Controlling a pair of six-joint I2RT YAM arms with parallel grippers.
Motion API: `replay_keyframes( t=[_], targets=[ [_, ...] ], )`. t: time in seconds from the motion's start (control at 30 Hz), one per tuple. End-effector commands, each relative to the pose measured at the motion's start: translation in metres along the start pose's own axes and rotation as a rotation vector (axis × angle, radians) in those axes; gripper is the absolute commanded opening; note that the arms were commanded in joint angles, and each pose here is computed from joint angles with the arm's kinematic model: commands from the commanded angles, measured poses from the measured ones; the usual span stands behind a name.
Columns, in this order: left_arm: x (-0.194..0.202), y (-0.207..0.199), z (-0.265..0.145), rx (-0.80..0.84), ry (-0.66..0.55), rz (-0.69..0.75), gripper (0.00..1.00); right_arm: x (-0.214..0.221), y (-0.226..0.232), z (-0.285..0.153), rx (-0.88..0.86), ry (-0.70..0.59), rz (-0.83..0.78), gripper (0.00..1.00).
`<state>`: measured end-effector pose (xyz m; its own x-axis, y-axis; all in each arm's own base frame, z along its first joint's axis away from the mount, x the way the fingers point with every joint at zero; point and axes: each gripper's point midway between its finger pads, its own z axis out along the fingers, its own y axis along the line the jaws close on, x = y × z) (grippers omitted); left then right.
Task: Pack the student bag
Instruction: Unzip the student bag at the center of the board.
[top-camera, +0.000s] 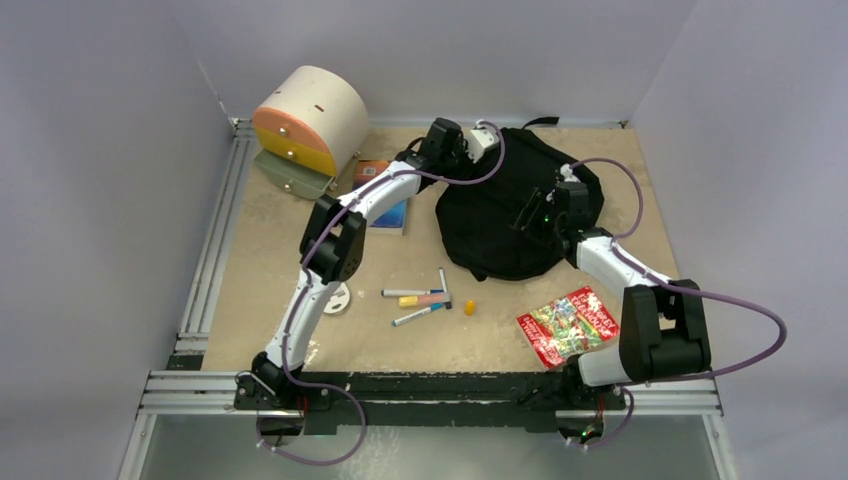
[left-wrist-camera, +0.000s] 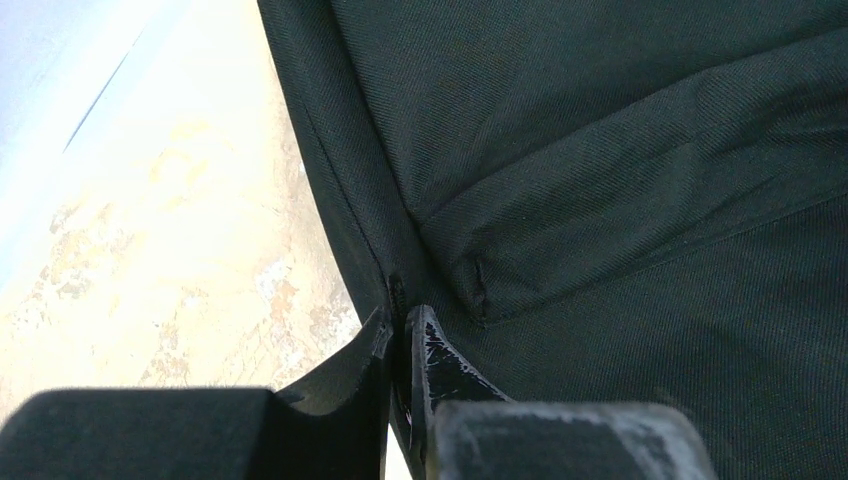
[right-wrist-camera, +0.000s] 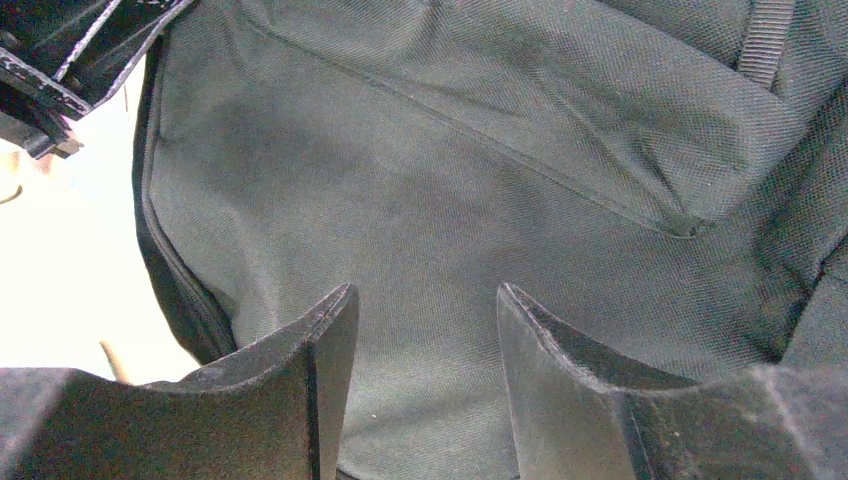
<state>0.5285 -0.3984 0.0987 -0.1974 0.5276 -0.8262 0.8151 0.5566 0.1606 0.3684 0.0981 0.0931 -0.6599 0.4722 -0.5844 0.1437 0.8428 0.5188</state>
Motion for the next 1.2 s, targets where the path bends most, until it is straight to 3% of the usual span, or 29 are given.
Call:
replay_keyframes(
  t=[0.0, 0.23, 0.6, 0.9, 1.17],
  targets=[
    [-0.052, 0.008, -0.029, -0.021, -0.118, 0.01, 0.07, -0.011, 0.013, -0.001, -0.047, -0.027, -0.003, 0.55],
    [-0.054, 0.008, -0.029, -0.021, -0.123, 0.009, 0.16, -0.01, 0.012, -0.001, -0.043, -0.026, -0.003, 0.55],
    [-0.057, 0.009, -0.031, -0.022, -0.129, 0.012, 0.15, -0.009, 0.011, -0.002, -0.043, -0.027, -0.002, 0.55],
    [-0.059, 0.009, -0.033, -0.021, -0.133, 0.013, 0.0, -0.009, 0.011, -0.002, -0.043, -0.025, -0.002, 0.55],
    [-0.063, 0.002, -0.041, 0.0, -0.157, -0.033, 0.0, -0.006, 0.011, 0.0, -0.048, -0.022, 0.003, 0.55]
  ],
)
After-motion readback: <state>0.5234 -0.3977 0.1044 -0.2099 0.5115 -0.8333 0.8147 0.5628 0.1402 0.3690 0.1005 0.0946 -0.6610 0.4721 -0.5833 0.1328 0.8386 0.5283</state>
